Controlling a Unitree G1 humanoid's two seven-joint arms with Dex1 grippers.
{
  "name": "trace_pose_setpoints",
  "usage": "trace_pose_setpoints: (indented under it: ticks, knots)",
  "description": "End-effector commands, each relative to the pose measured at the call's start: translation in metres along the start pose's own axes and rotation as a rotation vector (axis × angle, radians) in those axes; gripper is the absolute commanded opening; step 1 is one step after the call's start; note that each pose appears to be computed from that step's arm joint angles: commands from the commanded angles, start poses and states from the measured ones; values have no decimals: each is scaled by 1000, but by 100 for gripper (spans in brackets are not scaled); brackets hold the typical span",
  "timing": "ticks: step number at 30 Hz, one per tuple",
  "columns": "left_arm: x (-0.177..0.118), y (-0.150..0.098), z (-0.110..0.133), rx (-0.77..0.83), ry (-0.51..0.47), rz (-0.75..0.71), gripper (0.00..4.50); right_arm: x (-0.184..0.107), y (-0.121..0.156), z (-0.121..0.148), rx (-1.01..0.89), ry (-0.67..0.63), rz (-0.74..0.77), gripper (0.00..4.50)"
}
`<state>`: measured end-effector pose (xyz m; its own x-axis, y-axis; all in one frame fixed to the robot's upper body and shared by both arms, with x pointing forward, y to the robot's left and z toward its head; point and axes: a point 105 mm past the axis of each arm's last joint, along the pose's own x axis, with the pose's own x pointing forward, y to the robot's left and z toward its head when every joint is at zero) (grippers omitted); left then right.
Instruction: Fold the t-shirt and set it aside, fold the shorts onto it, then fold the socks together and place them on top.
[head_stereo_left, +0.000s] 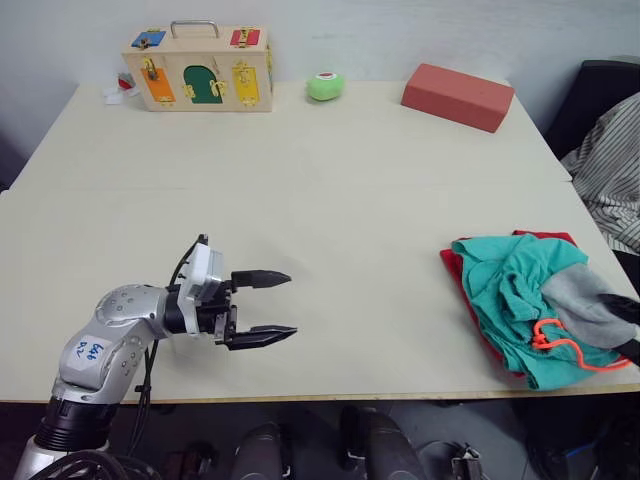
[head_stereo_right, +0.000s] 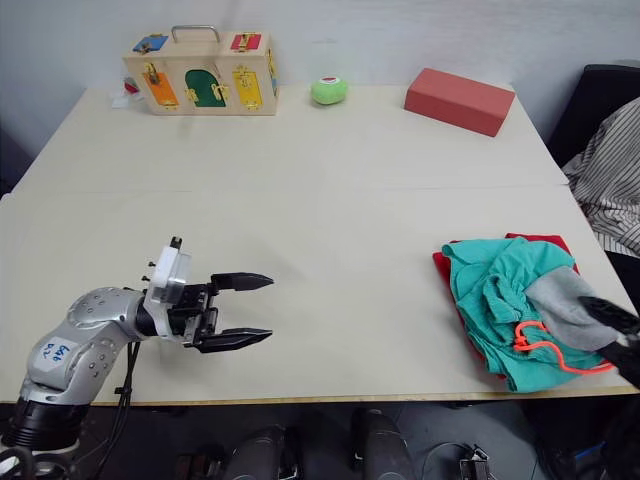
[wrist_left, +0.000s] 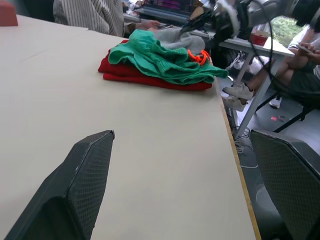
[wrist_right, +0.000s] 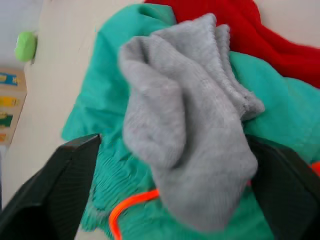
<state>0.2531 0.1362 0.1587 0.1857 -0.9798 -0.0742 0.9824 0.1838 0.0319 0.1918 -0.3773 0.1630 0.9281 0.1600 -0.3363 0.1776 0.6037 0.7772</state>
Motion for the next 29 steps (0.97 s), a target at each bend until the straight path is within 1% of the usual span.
trace_pose_setpoints:
  ticks: [1, 2, 4, 5, 7, 8, 10, 11, 12, 14, 16, 18, 19, 21, 22, 25, 27, 29]
  knots:
    - [-14, 4, -1, 31, 26, 40, 450, -30, 21, 12, -198, 33, 50, 447]
    - [-18, 6, -2, 43, 33, 56, 450, -36, 22, 14, -282, 49, 36, 447]
    - [-27, 11, -5, 65, 47, 96, 450, -39, 31, 21, -467, 38, 59, 447]
    - [-32, 14, -6, 82, 57, 127, 450, -38, 36, 23, -588, 47, 64, 447]
    - [-44, 18, -10, 110, 87, 196, 450, -25, 56, 20, -891, 68, 141, 447]
    - [-51, 19, -14, 111, 121, 228, 450, -16, 69, 12, -1022, 93, 224, 447]
    - [-64, 19, -23, 117, 184, 281, 450, 7, 80, -17, -1279, 251, 336, 447]
    - [-68, 19, -25, 133, 199, 305, 450, 16, 86, -31, -1355, 300, 416, 447]
    - [-74, 20, -26, 152, 217, 342, 450, 29, 99, -39, -1411, 269, 504, 447]
    - [-84, 21, -29, 173, 256, 406, 450, 54, 130, -49, -1473, 143, 685, 447]
    - [-92, 19, -31, 177, 275, 434, 450, 73, 148, -59, -1541, 71, 800, 447]
    - [-105, 18, -35, 179, 305, 485, 450, 97, 161, -82, -1644, 14, 958, 447]
    - [-113, 16, -38, 176, 314, 517, 450, 111, 166, -100, -1682, -8, 1056, 447]
    - [-126, 13, -46, 171, 350, 576, 450, 134, 170, -133, -1698, -24, 1195, 447]
    - [-130, 11, -49, 175, 364, 592, 450, 142, 169, -143, -1692, -15, 1232, 447]
    - [-139, 8, -53, 176, 363, 637, 450, 159, 164, -159, -1706, -5, 1285, 447]
    - [-144, 6, -54, 192, 366, 666, 450, 168, 162, -163, -1726, 4, 1303, 447]
    - [-146, 6, -54, 217, 361, 689, 450, 174, 164, -163, -1723, -17, 1301, 447]
